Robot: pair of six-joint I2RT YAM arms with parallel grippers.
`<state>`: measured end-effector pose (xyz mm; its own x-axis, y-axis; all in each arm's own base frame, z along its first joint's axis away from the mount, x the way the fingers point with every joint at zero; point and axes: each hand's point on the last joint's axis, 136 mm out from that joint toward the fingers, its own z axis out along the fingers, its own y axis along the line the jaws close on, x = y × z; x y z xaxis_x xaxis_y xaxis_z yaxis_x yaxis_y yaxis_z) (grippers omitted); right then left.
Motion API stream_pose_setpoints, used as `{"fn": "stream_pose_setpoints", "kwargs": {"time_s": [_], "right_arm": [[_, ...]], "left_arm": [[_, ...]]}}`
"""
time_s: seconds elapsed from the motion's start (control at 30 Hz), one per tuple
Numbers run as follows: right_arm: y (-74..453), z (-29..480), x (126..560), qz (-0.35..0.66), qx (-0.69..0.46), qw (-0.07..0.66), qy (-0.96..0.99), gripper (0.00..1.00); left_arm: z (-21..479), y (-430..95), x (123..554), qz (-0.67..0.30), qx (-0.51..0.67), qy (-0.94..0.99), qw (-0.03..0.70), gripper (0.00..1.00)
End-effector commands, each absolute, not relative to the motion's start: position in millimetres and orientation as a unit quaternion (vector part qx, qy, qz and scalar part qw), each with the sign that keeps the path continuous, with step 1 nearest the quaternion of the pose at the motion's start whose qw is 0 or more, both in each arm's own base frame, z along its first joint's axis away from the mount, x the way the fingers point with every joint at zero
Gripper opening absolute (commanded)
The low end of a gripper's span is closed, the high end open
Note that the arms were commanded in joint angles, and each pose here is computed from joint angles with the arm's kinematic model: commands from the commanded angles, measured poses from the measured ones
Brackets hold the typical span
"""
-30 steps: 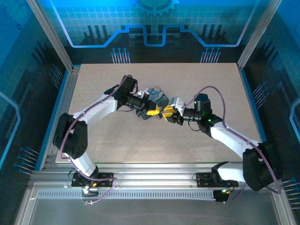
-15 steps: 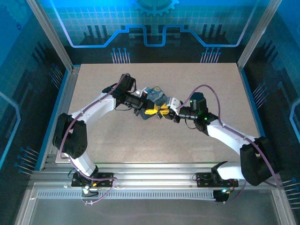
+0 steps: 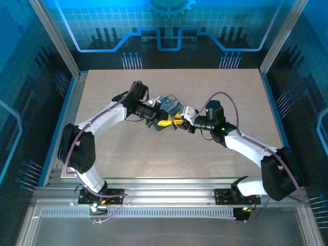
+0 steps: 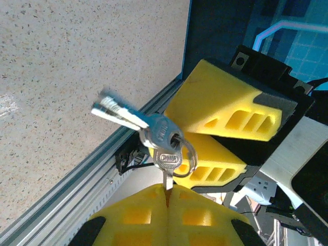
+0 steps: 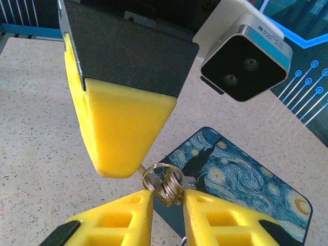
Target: Unlock the padlock with the key
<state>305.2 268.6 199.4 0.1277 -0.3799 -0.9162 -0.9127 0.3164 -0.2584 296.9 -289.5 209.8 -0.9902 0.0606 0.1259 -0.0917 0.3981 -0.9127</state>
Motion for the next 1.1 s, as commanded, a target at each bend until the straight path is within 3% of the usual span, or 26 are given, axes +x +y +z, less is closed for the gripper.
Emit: {"fn": "stream_pose_setpoints", "kwargs": {"time_s": [0.0, 0.1, 0.63, 0.77, 0.87, 1.0, 1.07], "right_arm": [[281.9, 215.3, 304.0, 0.248, -0.544, 0.552, 0.581, 0.19], [283.3, 217.4, 303.5, 0.247, -0.542, 0.558, 0.578, 0.14], [287.5, 215.0, 289.8, 0.253, -0.553, 0.548, 0.574, 0.17], [288.9, 219.0, 289.0, 0.258, -0.550, 0.549, 0.574, 0.00], [288.9, 221.2, 285.4, 0.268, -0.550, 0.540, 0.578, 0.00], [288.8, 214.6, 270.5, 0.299, -0.555, 0.509, 0.586, 0.00], [287.4, 210.1, 267.8, 0.304, -0.552, 0.497, 0.597, 0.00]], "left_arm": [[219.3, -290.0, 292.5, 0.555, 0.010, -0.828, 0.083, 0.00], [218.2, -289.6, 292.6, 0.554, 0.011, -0.828, 0.084, 0.00], [218.0, -292.4, 296.3, 0.561, 0.017, -0.823, 0.086, 0.00], [217.2, -292.1, 296.0, 0.561, 0.019, -0.823, 0.088, 0.00], [214.0, -290.1, 297.9, 0.555, 0.026, -0.827, 0.086, 0.00], [213.4, -287.3, 303.9, 0.557, 0.038, -0.826, 0.079, 0.06], [213.5, -287.2, 306.7, 0.558, 0.041, -0.825, 0.078, 0.19]]}}
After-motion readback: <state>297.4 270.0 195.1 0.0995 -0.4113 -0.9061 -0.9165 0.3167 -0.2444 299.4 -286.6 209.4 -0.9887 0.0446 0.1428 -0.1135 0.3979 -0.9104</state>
